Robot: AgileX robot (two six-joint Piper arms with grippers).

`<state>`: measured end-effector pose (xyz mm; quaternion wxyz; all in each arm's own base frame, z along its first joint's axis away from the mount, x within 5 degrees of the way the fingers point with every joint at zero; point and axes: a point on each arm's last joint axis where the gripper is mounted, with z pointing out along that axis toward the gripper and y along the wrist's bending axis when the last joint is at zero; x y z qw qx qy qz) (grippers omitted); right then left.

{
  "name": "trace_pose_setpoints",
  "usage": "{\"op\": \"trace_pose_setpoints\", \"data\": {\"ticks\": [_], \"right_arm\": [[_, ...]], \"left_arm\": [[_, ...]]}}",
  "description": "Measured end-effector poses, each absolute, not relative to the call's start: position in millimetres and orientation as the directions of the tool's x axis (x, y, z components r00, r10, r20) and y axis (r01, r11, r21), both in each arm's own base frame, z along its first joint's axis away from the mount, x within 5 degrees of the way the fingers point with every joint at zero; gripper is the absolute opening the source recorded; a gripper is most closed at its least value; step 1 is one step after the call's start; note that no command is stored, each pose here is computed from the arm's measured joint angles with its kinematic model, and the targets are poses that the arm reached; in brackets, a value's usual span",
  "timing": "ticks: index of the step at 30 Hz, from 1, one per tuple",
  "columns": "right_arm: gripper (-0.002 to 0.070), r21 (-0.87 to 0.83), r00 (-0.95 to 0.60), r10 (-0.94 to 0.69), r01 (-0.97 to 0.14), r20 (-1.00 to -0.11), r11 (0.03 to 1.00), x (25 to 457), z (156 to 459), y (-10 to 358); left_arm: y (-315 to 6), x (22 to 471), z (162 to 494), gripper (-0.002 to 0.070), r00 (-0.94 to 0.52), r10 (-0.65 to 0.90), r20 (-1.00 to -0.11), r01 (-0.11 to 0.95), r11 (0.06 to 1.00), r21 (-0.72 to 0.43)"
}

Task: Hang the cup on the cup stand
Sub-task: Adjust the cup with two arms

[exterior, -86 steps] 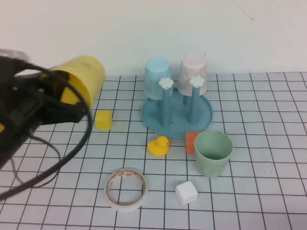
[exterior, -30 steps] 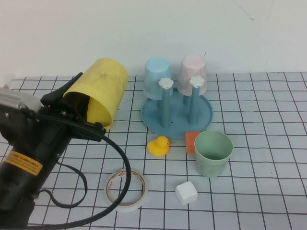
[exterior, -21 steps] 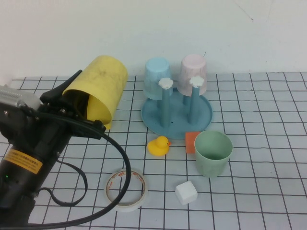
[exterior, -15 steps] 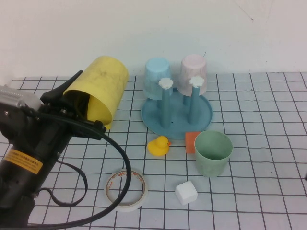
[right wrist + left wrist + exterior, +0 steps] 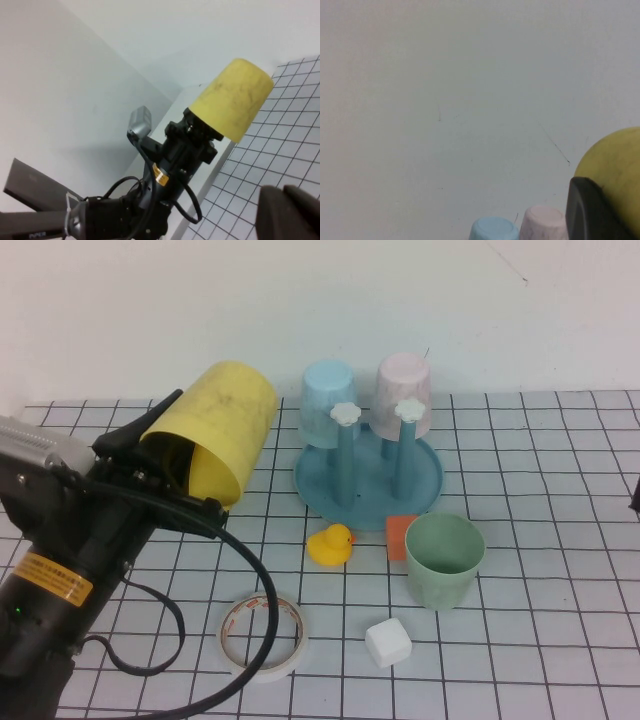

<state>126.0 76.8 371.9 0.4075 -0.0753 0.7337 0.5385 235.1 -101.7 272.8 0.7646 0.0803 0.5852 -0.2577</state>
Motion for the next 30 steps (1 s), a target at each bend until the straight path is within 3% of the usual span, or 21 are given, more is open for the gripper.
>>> {"op": "trace_pose_setpoints", "data": {"ticks": [9,15,18,23,25,30], "right_arm": [[0.0009,0.776,-0.679,0.378,-0.518,-0.629,0.360,131,374,77],[0.0029,0.835,-0.752,0.364,-0.479,-0.549,0.269,150,366,93],[0.0125,0.832,-0.761,0.336,-0.495,-0.554,0.250,162,360,112],[0.0494,0.838,-0.796,0.275,-0.472,-0.539,0.274,185,352,154],[0.0598,0.843,-0.808,0.260,-0.461,-0.528,0.278,196,352,170],[0.0680,0.862,-0.834,0.241,-0.441,-0.496,0.251,227,361,205]], "left_arm": [[-103,235,273,0.0022,0.185,-0.292,-0.938,0.500,0.850,-0.166],[-114,241,297,0.0021,0.273,-0.259,-0.927,0.564,0.824,-0.064],[-117,245,311,0.0021,0.330,-0.254,-0.909,0.572,0.820,-0.021],[-119,246,317,0.0021,0.353,-0.255,-0.900,0.576,0.818,-0.005],[-120,245,317,0.0021,0.357,-0.247,-0.901,0.585,0.811,0.009],[-124,243,316,0.0021,0.370,-0.213,-0.904,0.607,0.792,0.062]]}}
